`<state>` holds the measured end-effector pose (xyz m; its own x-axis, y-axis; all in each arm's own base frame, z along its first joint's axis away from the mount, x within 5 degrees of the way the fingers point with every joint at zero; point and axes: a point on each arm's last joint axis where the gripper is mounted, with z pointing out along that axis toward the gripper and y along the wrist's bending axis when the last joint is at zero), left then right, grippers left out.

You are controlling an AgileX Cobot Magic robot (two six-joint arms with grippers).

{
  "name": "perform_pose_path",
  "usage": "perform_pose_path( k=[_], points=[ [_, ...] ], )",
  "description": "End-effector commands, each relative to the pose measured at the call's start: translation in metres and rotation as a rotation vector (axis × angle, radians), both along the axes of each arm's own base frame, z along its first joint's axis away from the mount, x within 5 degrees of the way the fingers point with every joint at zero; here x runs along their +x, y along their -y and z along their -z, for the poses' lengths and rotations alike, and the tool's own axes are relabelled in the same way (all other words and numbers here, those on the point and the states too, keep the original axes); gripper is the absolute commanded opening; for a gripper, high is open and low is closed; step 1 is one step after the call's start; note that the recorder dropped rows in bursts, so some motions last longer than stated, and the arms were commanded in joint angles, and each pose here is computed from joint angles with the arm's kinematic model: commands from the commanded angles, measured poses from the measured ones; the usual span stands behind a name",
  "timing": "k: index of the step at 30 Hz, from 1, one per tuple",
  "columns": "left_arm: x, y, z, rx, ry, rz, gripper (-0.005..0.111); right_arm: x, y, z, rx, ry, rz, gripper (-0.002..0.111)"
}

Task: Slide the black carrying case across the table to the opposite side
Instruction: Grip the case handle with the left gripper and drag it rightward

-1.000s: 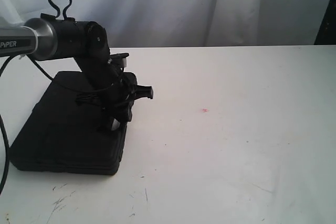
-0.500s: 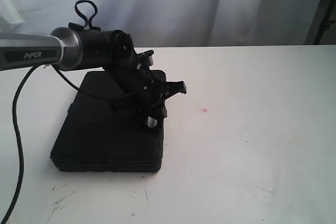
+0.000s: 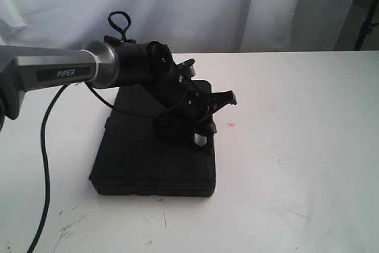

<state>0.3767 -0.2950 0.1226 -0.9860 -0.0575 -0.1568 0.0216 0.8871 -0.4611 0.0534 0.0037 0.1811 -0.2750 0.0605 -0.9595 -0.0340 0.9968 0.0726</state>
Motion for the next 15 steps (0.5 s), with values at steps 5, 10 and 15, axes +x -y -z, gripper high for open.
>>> perform_pose_path(
  k=[5,10,15],
  points=[
    [0.004,0.029,-0.017,-0.105,0.053,-0.012,0.0,0.0,0.0,-0.001,0.008,0.016,0.003,0.0],
    [0.007,0.032,-0.015,-0.133,0.053,-0.038,0.0,0.0,0.0,-0.001,0.008,0.016,0.003,0.0],
    [0.006,0.034,-0.007,-0.151,0.027,-0.031,0.0,0.0,0.0,-0.001,0.008,0.018,0.003,0.0]
  ],
)
